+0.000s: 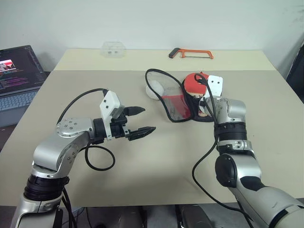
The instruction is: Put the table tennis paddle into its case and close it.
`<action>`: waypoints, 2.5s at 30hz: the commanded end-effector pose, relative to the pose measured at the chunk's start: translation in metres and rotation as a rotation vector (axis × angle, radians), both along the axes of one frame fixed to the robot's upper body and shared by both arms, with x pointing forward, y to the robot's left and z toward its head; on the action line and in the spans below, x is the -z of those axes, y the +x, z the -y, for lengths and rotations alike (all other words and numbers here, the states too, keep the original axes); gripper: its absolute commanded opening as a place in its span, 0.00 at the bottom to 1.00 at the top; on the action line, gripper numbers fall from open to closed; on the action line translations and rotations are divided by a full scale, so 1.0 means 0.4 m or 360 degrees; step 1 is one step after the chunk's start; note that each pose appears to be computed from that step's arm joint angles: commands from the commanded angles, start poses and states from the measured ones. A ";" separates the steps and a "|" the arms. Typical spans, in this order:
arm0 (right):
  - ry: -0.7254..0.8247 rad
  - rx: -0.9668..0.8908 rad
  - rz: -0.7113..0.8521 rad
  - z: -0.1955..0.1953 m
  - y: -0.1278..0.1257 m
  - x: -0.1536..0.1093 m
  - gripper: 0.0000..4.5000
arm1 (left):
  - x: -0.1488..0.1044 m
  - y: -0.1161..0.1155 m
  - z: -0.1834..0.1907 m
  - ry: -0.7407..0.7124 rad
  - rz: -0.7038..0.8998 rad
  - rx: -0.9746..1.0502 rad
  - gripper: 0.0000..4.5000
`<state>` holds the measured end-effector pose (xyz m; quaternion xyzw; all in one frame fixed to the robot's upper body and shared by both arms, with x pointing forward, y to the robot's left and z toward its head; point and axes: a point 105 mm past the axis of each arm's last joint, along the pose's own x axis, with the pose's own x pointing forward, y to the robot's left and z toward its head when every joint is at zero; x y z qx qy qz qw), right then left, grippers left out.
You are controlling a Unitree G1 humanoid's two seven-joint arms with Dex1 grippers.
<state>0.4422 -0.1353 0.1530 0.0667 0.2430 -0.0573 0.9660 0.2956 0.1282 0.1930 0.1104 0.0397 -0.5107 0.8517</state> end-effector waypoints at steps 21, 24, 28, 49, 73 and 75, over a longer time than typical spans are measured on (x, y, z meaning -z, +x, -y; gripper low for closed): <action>-0.0062 -0.0027 0.0142 0.012 0.015 -0.036 0.24 | -0.033 -0.009 -0.003 0.0011 0.0098 -0.0004 1.00; -0.0081 -0.0027 0.0140 0.016 0.018 -0.032 0.24 | -0.033 -0.009 -0.003 0.0012 0.0098 -0.0004 1.00; -0.0076 0.0005 0.0121 0.029 0.020 -0.021 0.24 | -0.034 -0.008 -0.003 0.0012 0.0099 -0.0007 1.00; -0.0251 -0.0141 0.0271 0.124 -0.113 -0.192 0.99 | -0.015 0.043 -0.050 0.0065 0.0131 -0.0157 1.00; -0.0181 -0.1576 0.0630 0.336 -0.369 -0.219 1.00 | 0.053 0.259 0.078 0.0339 0.0214 -0.0295 0.21; -0.0185 -0.1588 0.0629 0.335 -0.372 -0.216 1.00 | 0.059 0.263 0.099 0.0336 0.0203 -0.0302 0.05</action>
